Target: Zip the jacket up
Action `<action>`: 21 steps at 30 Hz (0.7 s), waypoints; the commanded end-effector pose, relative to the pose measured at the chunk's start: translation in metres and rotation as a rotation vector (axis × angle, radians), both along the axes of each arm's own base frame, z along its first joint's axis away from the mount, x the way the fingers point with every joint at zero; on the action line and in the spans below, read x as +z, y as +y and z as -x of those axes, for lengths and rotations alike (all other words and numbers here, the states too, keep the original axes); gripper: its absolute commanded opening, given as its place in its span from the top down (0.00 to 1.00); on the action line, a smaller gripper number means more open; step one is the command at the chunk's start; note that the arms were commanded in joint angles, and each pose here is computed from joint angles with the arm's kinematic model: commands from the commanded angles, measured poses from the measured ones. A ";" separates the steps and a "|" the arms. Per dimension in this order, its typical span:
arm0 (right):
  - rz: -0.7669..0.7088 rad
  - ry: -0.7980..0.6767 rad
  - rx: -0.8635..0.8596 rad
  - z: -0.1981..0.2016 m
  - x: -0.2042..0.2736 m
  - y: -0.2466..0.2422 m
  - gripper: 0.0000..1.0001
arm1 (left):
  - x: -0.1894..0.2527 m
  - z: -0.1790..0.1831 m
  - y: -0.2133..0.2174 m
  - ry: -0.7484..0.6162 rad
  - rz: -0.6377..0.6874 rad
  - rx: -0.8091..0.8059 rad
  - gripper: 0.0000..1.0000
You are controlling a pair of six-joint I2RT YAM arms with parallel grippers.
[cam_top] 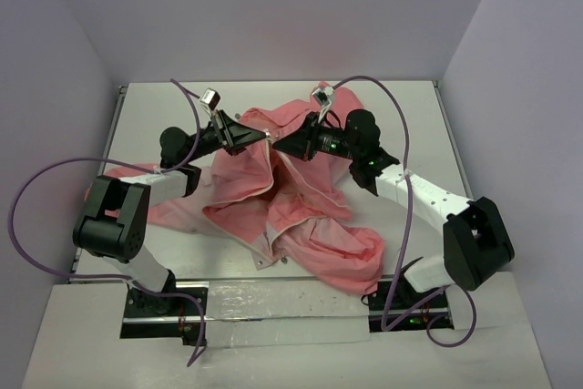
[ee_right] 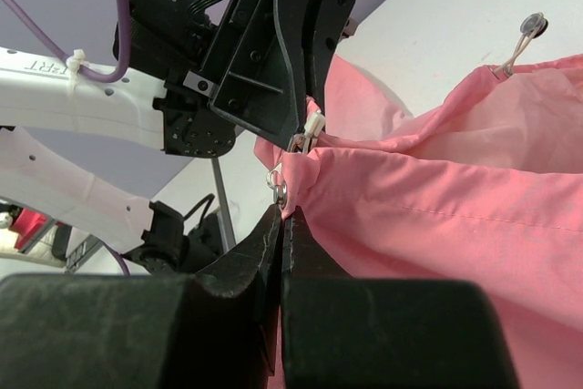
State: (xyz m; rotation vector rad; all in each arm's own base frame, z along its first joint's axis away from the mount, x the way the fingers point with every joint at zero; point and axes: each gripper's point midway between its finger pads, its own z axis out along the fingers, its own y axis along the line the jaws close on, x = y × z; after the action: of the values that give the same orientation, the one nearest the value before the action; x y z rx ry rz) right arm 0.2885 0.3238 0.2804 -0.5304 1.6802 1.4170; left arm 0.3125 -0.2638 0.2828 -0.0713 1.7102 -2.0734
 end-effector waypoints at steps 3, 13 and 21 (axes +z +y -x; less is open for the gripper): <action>-0.036 -0.065 -0.017 0.006 0.018 -0.004 1.00 | 0.075 0.055 0.014 -0.583 0.170 -0.016 1.00; -0.120 -0.049 0.024 0.010 0.018 -0.019 1.00 | 0.074 0.063 0.013 -0.610 0.152 -0.054 1.00; -0.170 -0.053 0.072 0.011 0.029 -0.014 1.00 | 0.074 0.065 0.012 -0.620 0.143 -0.067 1.00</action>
State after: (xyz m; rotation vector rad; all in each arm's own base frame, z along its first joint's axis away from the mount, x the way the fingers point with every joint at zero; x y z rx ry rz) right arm 0.2833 0.3074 0.2818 -0.4719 1.6188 1.5160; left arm 0.3046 -0.2649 0.2823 -0.0271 1.7382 -2.0966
